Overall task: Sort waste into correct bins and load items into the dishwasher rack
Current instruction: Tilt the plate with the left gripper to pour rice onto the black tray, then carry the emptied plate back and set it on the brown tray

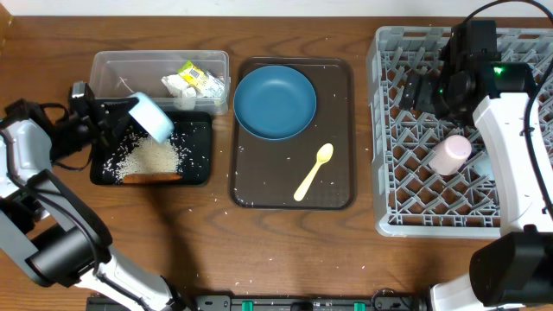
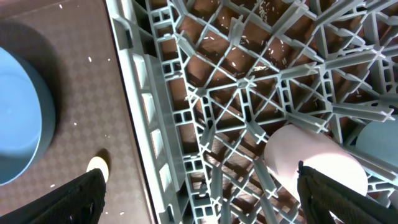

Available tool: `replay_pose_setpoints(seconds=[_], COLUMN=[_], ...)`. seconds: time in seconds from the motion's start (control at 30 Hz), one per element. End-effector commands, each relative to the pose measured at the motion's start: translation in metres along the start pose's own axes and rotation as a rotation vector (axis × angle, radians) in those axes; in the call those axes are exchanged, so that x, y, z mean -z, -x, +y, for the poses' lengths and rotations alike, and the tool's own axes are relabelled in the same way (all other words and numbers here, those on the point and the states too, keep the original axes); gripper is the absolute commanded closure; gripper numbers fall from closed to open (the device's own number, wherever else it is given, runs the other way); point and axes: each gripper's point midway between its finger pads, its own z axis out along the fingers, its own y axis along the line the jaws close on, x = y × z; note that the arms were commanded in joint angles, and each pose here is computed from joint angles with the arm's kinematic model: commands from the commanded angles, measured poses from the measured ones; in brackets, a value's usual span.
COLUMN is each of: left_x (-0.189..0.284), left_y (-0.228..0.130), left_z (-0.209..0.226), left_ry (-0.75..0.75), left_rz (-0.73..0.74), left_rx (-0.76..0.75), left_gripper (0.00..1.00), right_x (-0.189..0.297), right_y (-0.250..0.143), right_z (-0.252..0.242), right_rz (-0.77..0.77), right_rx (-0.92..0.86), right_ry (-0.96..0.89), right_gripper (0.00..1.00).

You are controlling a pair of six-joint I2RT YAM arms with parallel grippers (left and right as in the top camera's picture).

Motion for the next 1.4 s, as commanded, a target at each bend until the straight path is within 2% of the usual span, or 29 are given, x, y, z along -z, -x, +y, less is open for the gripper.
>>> replay_pose_setpoints(seconds=[0.0, 0.13, 0.23, 0.27, 0.37, 0.47, 0.63, 0.7, 0.9, 1.07, 1.37], left_x=[0.002, 0.001, 0.002, 0.004, -0.002, -0.004, -0.008, -0.016, -0.044, -0.081, -0.145], left_y=[-0.007, -0.009, -0.001, 0.003, -0.011, -0.003, -0.011, -0.022, -0.056, -0.102, -0.171], left_z=[-0.017, -0.018, -0.013, -0.007, -0.020, -0.019, -0.025, -0.032, -0.028, -0.015, 0.051], left_ry=[-0.039, -0.037, 0.001, 0.034, -0.034, -0.013, -0.032, -0.014, 0.301, 0.611, 1.020], left_rz=[0.003, 0.005, -0.013, -0.028, 0.016, 0.008, 0.029, 0.048, 0.037, 0.071, 0.255], left_rx=[-0.012, 0.018, -0.057, -0.041, 0.071, -0.052, 0.004, -0.089, -0.305, -0.549, -0.874], left_gripper=[0.94, 0.94, 0.94, 0.94, 0.94, 0.94, 0.94, 0.94, 0.94, 0.94, 0.94], right_x=[0.003, 0.003, 0.003, 0.003, 0.003, 0.003, 0.003, 0.003, 0.003, 0.003, 0.003], right_y=[0.004, 0.002, 0.002, 0.002, 0.002, 0.002, 0.002, 0.002, 0.002, 0.002, 0.002], right_z=[-0.005, -0.005, -0.005, -0.005, -0.006, -0.005, -0.005, -0.006, -0.006, -0.005, -0.006], right_rz=[-0.017, -0.011, -0.011, -0.011, -0.010, -0.011, -0.010, -0.007, -0.008, -0.009, -0.008], right_rx=[0.011, 0.011, 0.011, 0.011, 0.011, 0.011, 0.011, 0.011, 0.011, 0.011, 0.011], right_ry=[-0.013, -0.014, -0.014, -0.014, -0.015, -0.014, -0.014, -0.015, -0.015, -0.014, -0.015], right_gripper=[0.04, 0.04, 0.04, 0.04, 0.04, 0.04, 0.04, 0.04, 0.04, 0.04, 0.04])
